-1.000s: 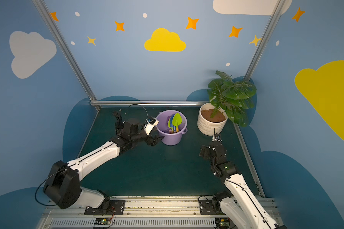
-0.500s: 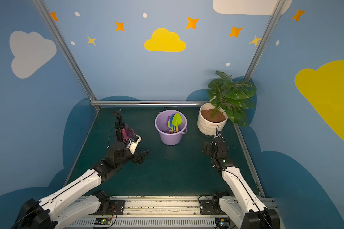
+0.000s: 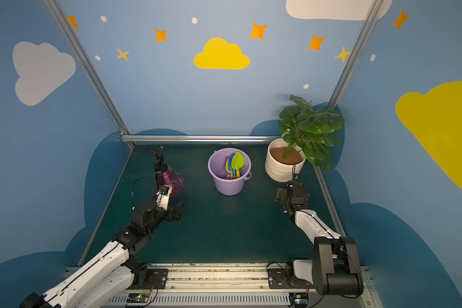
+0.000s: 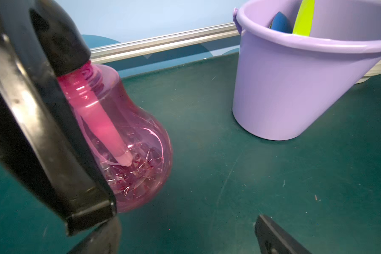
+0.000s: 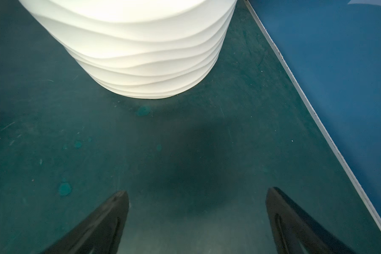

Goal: Organize the gardening tools
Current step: Reset both arms

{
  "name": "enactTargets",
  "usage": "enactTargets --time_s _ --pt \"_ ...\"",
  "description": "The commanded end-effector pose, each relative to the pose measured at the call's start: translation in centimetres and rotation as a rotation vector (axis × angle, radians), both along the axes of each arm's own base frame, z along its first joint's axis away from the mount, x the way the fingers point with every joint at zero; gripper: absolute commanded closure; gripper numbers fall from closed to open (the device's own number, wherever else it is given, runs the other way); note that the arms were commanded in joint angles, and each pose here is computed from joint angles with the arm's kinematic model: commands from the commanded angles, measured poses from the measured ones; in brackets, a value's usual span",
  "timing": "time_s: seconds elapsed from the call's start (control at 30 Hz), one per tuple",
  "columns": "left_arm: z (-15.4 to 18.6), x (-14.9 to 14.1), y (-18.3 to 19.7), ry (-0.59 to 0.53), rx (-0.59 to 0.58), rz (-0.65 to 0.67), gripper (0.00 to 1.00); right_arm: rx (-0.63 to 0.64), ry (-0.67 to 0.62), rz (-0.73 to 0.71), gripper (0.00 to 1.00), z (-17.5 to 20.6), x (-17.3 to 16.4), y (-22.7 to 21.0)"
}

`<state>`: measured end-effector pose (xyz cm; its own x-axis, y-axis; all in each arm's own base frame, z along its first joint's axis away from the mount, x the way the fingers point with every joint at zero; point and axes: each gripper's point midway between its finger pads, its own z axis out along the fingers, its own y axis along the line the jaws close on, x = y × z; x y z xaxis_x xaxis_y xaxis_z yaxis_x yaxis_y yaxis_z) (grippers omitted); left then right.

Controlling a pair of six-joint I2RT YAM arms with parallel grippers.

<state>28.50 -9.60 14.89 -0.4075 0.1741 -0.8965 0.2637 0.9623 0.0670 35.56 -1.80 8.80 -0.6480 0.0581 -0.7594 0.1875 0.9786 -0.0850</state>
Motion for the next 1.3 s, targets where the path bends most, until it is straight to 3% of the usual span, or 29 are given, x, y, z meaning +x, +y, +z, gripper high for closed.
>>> enactTargets --time_s 0.0,0.2,0.43,0.63,0.83,1.13,1.27 --pt "0.6 1.3 1.2 -0.077 0.055 0.037 0.00 -0.027 -0.078 0.031 0.02 1.7 2.6 0.1" --pt "-0.5 3.0 2.4 -0.143 0.021 0.038 0.00 -0.046 -0.079 0.068 0.02 0.9 3.4 0.4" --pt "-2.6 5.6 4.7 -0.146 0.006 0.077 0.00 -0.045 -0.114 0.113 0.02 1.2 3.7 1.1" --pt "-2.8 7.6 4.4 -0.183 0.007 0.046 0.00 -0.044 -0.140 0.165 0.02 1.5 3.9 2.0" --pt "-4.4 7.5 3.2 -0.244 -0.002 -0.031 0.00 -0.061 -0.187 0.188 0.02 1.0 3.9 2.5" --pt "-4.9 7.3 4.6 -0.300 0.003 0.048 0.00 -0.067 -0.249 0.121 0.02 0.2 3.5 1.5" --pt "-4.9 6.9 2.9 -0.305 0.011 -0.047 0.00 -0.074 -0.242 0.128 0.02 0.1 3.3 1.7"
